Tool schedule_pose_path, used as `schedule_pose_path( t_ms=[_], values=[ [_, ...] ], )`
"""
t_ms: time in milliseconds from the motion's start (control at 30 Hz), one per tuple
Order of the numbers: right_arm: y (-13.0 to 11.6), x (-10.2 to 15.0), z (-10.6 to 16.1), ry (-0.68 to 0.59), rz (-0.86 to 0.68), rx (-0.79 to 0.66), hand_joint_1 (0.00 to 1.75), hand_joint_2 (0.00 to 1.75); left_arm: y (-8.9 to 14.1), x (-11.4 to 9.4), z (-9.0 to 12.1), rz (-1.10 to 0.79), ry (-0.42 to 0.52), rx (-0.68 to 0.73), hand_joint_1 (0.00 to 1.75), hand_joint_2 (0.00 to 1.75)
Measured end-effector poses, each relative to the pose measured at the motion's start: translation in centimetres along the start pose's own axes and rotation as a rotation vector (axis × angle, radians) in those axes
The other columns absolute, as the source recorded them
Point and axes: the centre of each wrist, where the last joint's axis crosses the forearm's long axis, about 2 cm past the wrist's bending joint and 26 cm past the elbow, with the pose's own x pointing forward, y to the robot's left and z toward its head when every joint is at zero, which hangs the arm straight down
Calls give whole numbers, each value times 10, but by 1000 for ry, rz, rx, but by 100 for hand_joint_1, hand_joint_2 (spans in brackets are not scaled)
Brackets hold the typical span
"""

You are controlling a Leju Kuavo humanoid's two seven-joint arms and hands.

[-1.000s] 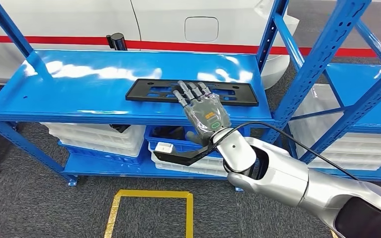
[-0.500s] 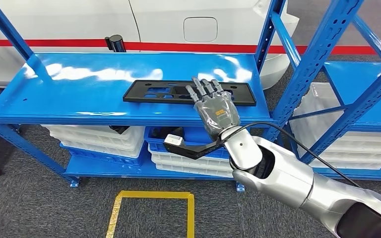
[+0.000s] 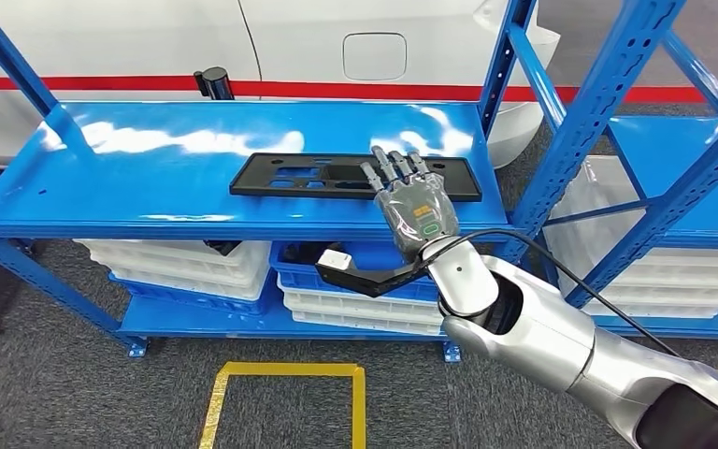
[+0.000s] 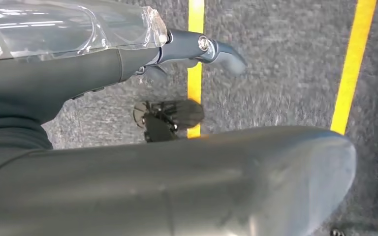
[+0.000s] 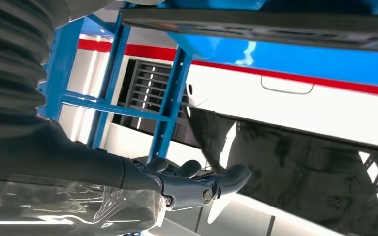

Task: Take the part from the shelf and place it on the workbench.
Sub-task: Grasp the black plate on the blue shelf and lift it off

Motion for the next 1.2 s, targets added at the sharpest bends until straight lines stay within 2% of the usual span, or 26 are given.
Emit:
schedule_pose_path(
  t_ms=[433, 1200],
  values=[
    [5, -4, -1, -16, 1, 116, 0, 175, 0, 0, 0, 0, -1, -9, 0, 0],
    [-2, 3, -1, -156, -51, 317, 0, 175, 2, -1, 0, 9, 2, -2, 0, 0]
  ],
)
